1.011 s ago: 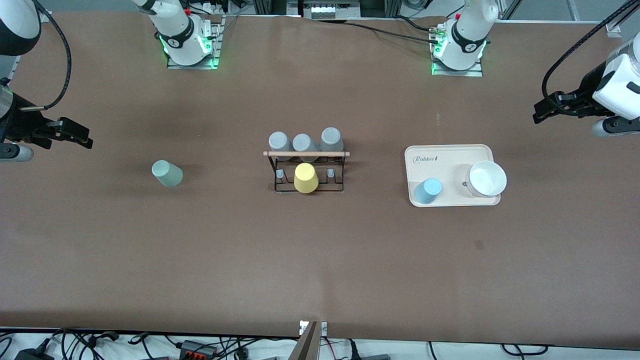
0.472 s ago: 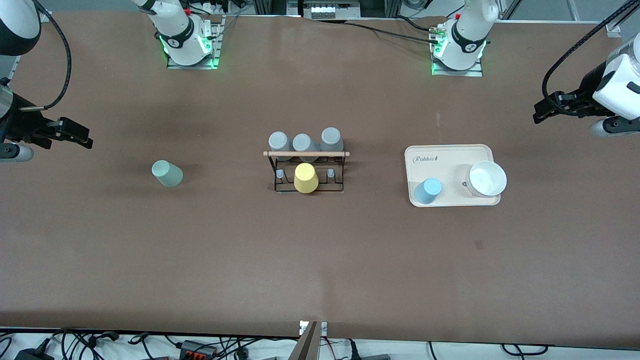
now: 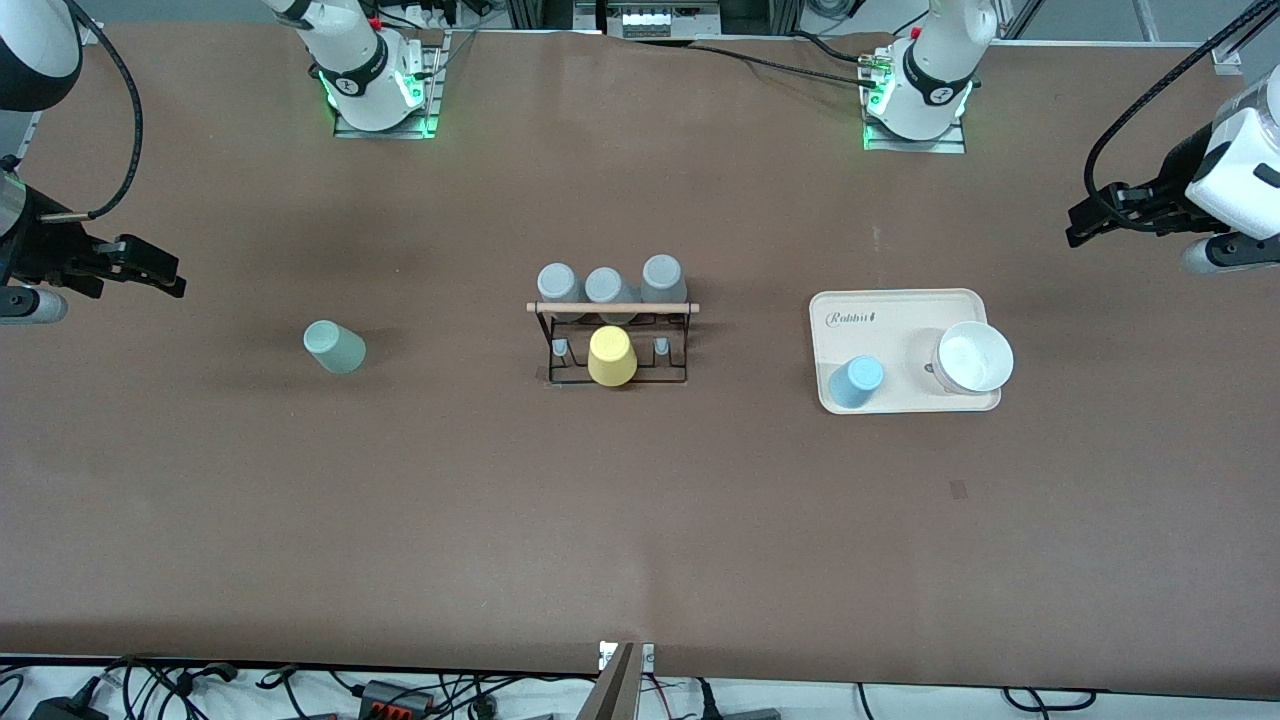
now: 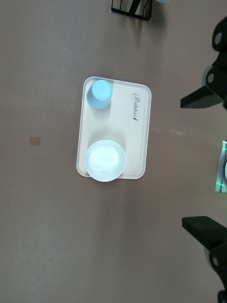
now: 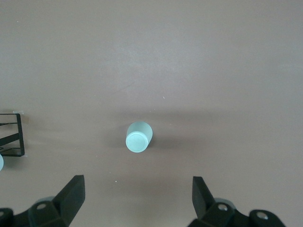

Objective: Hang scattered cups on rack with three cups

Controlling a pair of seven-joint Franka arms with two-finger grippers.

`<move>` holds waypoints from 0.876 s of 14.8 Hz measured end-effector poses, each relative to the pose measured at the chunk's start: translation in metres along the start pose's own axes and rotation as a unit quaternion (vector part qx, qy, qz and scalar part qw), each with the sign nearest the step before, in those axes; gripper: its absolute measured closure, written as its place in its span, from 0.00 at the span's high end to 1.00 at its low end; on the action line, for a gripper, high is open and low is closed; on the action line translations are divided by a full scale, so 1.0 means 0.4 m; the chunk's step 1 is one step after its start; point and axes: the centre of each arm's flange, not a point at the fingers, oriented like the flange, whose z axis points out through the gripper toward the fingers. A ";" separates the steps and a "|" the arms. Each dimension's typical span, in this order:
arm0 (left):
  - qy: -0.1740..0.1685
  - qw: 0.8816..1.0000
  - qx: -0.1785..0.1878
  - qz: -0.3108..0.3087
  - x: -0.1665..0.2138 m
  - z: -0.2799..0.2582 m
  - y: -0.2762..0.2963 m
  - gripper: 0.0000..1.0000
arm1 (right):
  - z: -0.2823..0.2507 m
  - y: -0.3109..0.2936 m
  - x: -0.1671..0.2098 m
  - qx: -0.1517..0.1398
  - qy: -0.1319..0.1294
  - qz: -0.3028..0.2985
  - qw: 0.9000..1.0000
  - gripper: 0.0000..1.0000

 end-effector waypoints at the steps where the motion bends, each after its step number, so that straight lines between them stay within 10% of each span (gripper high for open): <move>1: 0.000 1.000 0.000 0.000 0.000 0.000 0.000 1.00 | 0.000 0.000 0.000 0.000 0.000 0.000 1.000 1.00; 8: -0.040 0.999 -0.017 0.018 0.096 0.130 0.066 1.00 | -0.001 0.004 -0.001 0.000 0.000 0.001 1.000 1.00; 13: -0.107 0.993 -0.024 0.051 0.332 0.707 0.241 1.00 | -0.003 0.010 -0.003 0.000 0.001 0.004 1.000 1.00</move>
